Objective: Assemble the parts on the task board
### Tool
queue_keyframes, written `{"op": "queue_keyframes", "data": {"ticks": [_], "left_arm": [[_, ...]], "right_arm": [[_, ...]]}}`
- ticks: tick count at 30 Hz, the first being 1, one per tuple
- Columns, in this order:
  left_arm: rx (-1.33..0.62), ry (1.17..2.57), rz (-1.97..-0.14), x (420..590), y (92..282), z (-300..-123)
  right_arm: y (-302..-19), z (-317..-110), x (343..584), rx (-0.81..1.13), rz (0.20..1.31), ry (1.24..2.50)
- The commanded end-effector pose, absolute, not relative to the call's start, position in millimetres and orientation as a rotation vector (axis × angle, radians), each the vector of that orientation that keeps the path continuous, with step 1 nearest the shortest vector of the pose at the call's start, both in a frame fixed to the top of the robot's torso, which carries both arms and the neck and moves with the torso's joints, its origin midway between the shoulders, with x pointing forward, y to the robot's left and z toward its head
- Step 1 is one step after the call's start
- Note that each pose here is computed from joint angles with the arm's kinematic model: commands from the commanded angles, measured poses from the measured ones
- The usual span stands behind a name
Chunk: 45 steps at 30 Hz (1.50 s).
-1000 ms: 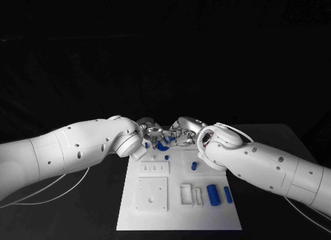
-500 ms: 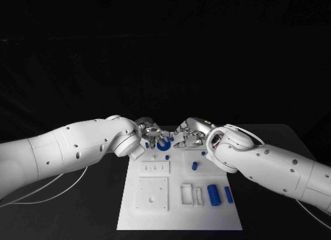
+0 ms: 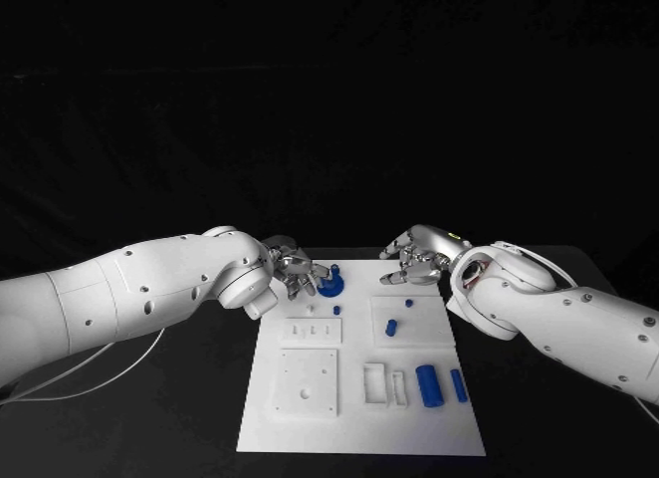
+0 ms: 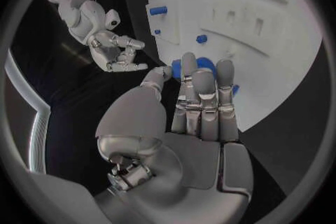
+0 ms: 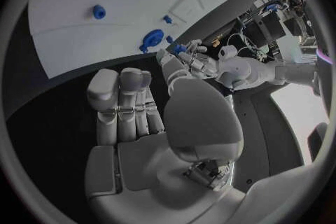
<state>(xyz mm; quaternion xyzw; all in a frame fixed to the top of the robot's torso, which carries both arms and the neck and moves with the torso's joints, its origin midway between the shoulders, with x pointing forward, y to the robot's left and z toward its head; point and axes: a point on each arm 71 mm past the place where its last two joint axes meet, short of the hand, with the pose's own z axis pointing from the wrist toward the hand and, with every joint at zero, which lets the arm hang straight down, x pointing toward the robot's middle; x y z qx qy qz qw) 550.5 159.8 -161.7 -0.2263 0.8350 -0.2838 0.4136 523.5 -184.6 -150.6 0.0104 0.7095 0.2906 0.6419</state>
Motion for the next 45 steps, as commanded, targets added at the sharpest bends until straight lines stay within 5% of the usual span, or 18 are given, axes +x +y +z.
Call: {"op": "queue_keyframes", "data": {"ticks": [1,13,21,45], "left_arm": [[-0.524,2.162,-0.623,545.9,161.8,-167.4],[-0.462,2.184,-0.516,532.4,165.4,-180.3],[-0.427,2.153,-0.485,525.7,163.8,-186.5],[-0.292,2.182,-0.427,515.8,149.8,-197.1]], "right_arm": [[-191,-141,529,0.098,0.731,1.575],[-214,-109,549,0.262,0.706,1.435],[-223,-108,557,0.345,0.619,1.398],[-217,-110,563,0.371,0.591,1.406]]}}
